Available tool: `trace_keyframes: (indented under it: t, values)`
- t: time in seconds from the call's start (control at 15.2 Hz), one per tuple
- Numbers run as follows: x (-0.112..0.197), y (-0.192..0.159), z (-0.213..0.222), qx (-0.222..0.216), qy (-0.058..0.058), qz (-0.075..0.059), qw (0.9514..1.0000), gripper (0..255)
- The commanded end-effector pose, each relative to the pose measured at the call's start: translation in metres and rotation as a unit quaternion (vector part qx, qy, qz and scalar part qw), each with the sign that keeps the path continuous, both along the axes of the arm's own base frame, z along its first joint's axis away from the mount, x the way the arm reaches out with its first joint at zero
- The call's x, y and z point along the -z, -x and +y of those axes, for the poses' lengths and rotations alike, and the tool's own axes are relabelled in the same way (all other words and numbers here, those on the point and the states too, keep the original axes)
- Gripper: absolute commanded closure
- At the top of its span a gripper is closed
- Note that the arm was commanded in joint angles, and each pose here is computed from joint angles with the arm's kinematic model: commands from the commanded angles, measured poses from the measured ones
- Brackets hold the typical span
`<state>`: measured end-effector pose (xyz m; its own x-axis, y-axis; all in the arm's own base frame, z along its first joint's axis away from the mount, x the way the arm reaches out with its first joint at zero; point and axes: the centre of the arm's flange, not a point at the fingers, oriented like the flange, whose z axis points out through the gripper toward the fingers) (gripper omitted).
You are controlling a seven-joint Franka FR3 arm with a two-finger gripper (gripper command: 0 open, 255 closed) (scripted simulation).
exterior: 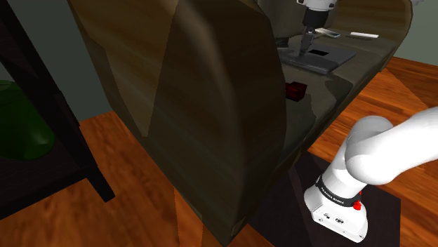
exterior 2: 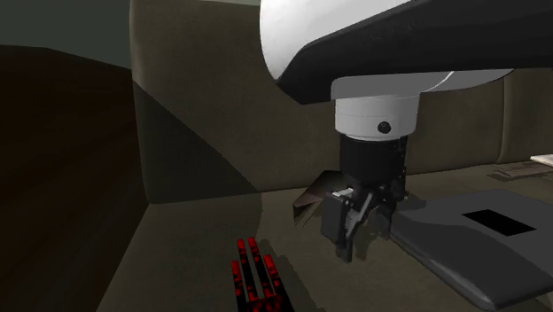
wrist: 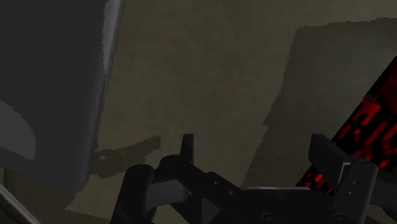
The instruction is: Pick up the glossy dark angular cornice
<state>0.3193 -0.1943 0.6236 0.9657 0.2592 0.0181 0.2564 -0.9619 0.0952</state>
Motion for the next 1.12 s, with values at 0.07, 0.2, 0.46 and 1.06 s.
trace_keyframes:
  t: [0.07, 0.2, 0.46, 1.06]
  values:
    - [-0.003, -0.018, -0.040, -0.049, 0.003, -0.002, 0.9988, 0]
    - [-0.005, -0.030, -0.063, -0.080, 0.005, -0.004, 0.9967, 0]
    - [-0.010, -0.058, -0.106, -0.142, 0.008, -0.007, 0.9898, 0]
    - [-0.021, -0.139, -0.188, -0.279, 0.014, -0.014, 0.9600, 0]
